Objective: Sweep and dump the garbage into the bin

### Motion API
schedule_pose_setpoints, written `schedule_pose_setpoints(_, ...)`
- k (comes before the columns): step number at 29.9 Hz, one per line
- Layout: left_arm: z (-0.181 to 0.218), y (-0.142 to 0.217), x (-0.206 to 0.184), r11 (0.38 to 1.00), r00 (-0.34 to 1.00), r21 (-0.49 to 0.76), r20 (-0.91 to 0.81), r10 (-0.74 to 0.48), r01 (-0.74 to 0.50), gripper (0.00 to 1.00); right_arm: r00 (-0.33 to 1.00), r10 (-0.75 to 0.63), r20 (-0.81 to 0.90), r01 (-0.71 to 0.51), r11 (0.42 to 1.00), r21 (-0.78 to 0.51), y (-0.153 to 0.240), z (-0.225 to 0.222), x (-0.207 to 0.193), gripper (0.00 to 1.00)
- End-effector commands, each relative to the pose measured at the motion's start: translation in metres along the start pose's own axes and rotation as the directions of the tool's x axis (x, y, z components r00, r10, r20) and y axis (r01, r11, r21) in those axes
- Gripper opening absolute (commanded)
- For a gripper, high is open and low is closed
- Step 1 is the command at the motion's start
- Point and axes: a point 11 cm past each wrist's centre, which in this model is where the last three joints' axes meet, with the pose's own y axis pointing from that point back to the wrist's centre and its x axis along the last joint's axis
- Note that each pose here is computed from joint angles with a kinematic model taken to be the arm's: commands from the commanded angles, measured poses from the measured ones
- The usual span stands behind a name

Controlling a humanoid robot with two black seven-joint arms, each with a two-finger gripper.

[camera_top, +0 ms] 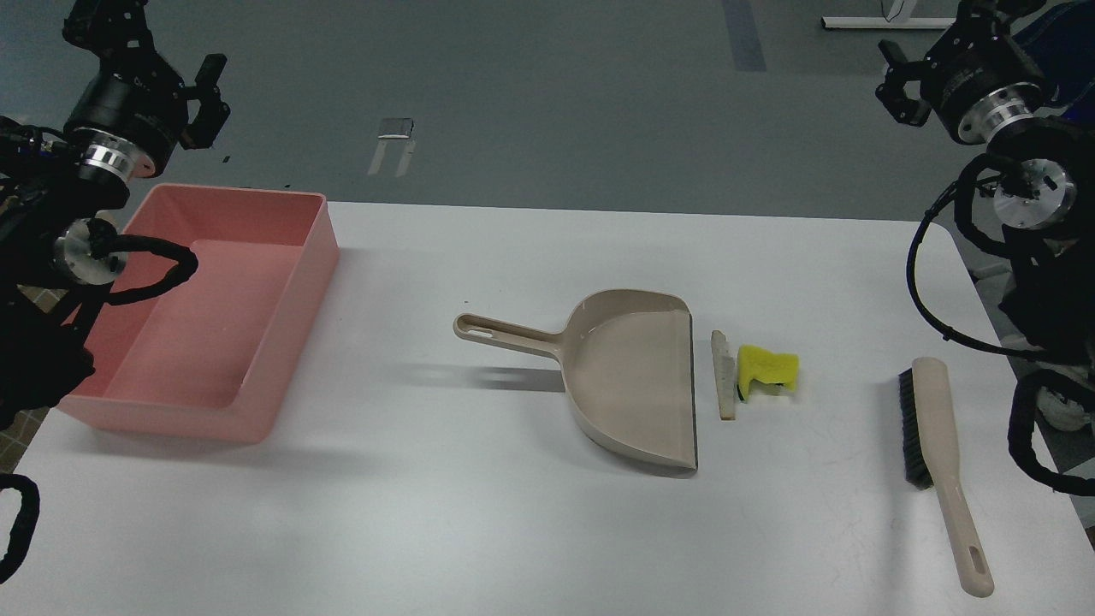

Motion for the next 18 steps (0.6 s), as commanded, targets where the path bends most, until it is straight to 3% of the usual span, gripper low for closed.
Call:
schedule_pose_setpoints(1, -0.002, 0.001, 0.0, 1.0, 1.0, 0.01, 0.002, 0.0, 0.0, 0.98, 1.0, -0.021, -0.004, 0.021, 1.0, 0.011, 0.002, -0.002, -0.003, 1.0)
schedule_pose_setpoints(18, -0.014, -0.002, -0.013, 1.0, 0.999, 0.004, -0.036, -0.015, 0.015, 0.98, 0.999, -0.021, -0.035, 0.023, 0.998, 0.052, 0.006, -0.023, 0.005, 1.0)
